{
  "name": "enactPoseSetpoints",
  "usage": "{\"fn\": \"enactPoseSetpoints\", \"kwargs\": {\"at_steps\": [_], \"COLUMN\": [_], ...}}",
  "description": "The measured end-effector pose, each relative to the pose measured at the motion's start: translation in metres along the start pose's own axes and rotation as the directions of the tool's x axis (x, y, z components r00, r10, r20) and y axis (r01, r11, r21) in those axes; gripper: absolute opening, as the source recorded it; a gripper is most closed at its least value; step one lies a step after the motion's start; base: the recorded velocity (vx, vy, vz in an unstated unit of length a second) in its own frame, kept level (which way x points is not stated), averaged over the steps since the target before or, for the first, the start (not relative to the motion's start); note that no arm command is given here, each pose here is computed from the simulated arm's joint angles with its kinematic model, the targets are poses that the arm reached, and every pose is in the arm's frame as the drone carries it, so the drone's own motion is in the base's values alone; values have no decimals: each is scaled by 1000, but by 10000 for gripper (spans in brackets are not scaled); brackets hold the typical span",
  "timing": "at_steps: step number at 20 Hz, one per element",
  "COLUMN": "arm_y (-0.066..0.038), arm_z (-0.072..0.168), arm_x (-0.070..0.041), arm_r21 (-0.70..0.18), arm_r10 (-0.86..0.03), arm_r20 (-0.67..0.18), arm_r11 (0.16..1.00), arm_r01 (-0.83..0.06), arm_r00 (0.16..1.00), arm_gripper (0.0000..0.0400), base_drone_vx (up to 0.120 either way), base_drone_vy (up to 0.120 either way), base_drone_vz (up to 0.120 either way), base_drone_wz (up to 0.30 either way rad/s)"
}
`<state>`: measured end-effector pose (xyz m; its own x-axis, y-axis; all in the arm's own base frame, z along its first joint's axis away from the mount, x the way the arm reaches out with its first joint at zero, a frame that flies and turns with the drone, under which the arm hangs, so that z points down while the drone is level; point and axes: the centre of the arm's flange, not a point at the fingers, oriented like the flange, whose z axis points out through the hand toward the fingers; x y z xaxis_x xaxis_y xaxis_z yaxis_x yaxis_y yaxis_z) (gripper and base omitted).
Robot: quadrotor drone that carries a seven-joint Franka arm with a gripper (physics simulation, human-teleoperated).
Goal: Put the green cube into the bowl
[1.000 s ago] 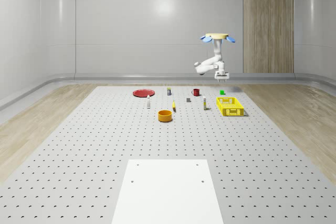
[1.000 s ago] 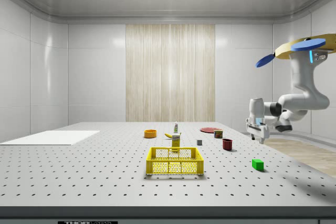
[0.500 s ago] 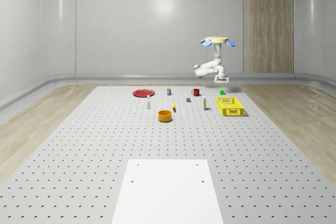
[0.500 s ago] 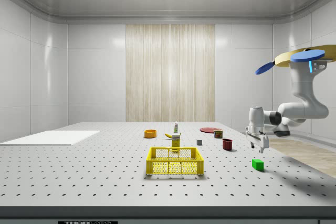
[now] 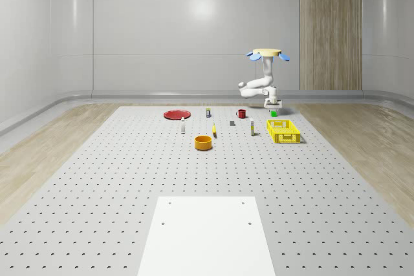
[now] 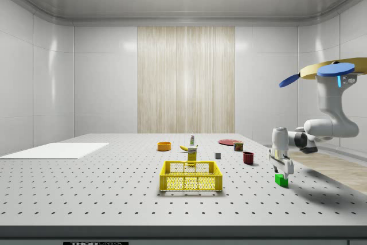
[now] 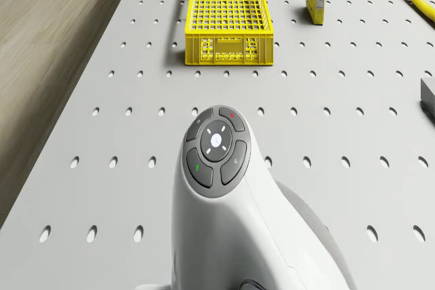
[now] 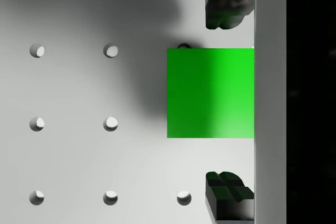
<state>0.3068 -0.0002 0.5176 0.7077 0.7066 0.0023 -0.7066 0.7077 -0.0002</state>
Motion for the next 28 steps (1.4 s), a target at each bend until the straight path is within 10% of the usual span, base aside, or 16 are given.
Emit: {"fn": "enactPoseSetpoints", "kwargs": {"at_steps": [15, 21, 28], "arm_y": [-4, -4, -4], "arm_z": [27, 29, 23], "arm_x": [-4, -4, -4], "arm_r21": [0, 0, -1], "arm_r10": [0, 0, 1], "arm_r20": [0, 0, -1], "arm_r11": [1000, 1000, 1000], "arm_r01": [0, 0, -1], "arm_r00": [1000, 1000, 1000], "arm_gripper": [400, 290, 261], "base_drone_vx": [0, 0, 0], "base_drone_vy": [0, 0, 0], "base_drone_vz": [0, 0, 0], "base_drone_wz": [0, 0, 0]}}
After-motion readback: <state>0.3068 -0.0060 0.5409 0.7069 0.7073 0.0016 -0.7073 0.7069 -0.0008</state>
